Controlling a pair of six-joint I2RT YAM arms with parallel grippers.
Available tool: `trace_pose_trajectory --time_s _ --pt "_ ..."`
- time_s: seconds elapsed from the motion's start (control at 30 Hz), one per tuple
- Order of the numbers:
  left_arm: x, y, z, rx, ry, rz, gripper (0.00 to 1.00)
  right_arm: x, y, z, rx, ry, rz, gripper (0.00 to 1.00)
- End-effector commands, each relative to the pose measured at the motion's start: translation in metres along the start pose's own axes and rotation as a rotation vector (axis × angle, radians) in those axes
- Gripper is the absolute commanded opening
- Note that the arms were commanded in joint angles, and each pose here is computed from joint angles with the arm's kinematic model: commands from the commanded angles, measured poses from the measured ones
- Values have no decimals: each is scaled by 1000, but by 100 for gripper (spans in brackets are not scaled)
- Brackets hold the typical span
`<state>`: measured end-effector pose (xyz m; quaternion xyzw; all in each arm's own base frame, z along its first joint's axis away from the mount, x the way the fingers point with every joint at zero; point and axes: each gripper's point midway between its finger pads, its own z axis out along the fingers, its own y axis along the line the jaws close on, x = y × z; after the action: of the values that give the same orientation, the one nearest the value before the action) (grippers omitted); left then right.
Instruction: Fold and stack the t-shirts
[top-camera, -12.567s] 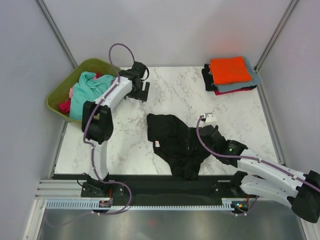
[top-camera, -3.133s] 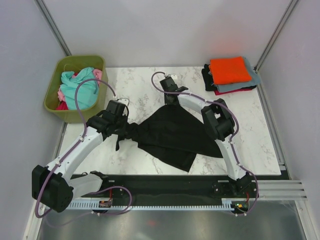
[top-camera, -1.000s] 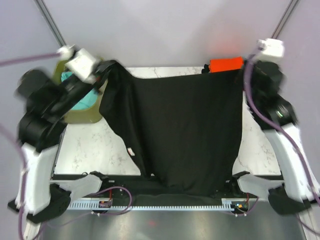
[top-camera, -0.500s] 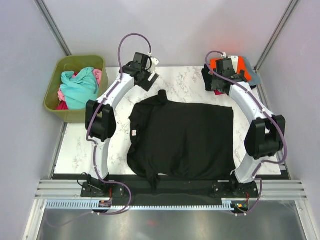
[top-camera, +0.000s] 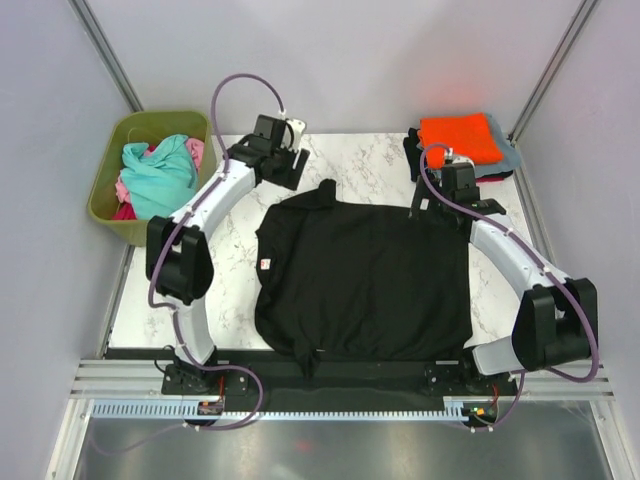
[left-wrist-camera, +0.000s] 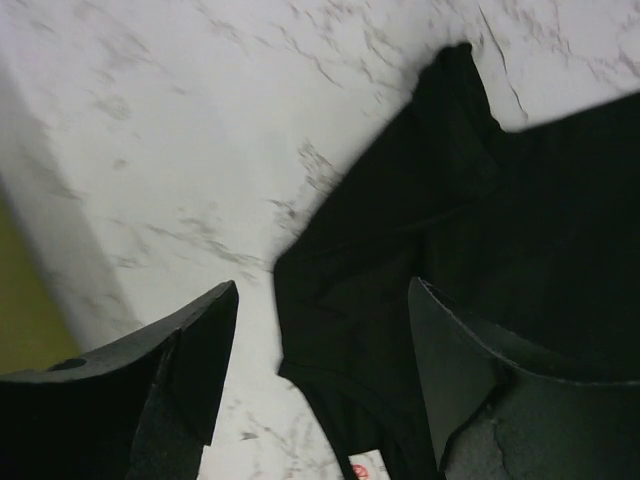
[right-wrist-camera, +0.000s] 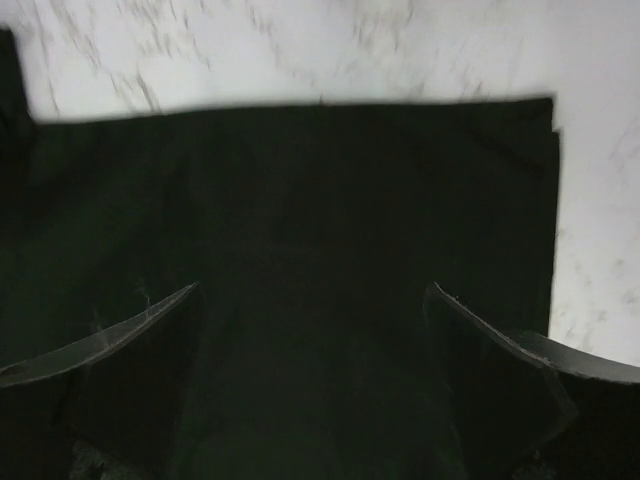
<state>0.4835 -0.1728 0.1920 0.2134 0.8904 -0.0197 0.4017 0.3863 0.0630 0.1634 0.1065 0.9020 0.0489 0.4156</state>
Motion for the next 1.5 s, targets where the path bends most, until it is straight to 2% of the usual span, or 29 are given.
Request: trace_pose_trajectory --time_s 0.0,0.1,0.17,0.3,0.37,0.53,0.67,0.73,0.77,0.8,0.83,0.93,1.13,1.33,1.43,1.47 --pt "49 -51 33 156 120 -133 75 27 21 10 -106 65 34 98" --pt "59 -75 45 210 147 -153 75 41 28 6 -131 70 20 98" --pt "60 -92 51 229 133 -116 75 46 33 2 -142 68 6 98" --pt "70 -123 61 238 145 73 78 71 28 8 -121 120 -15 98" --pt "74 -119 68 163 156 152 81 80 27 9 -119 138 -30 98" --pt "73 -133 75 102 153 279 83 92 21 13 -105 157 -53 98" --pt "66 -121 88 -53 152 349 84 90 26 11 -128 152 -50 98" --pt "56 -120 94 -81 136 367 83 90 27 10 -133 152 -54 98" --pt "53 -115 96 -114 132 370 82 91 26 9 -133 152 -55 98" --pt "50 -114 99 -126 129 375 74 91 26 10 -131 150 -57 98" --pt "46 -114 104 -136 123 390 71 91 25 9 -130 152 -60 98" --pt "35 -111 109 -162 106 403 70 93 27 10 -143 153 -63 98" --pt "38 -109 115 -170 113 402 70 91 27 11 -137 150 -70 98" --pt "50 -112 123 -147 140 413 61 93 26 16 -126 158 -76 98" --pt "52 -114 122 -137 141 408 50 93 25 18 -123 161 -77 98" --pt "51 -114 122 -135 137 406 39 94 25 19 -120 161 -79 98"
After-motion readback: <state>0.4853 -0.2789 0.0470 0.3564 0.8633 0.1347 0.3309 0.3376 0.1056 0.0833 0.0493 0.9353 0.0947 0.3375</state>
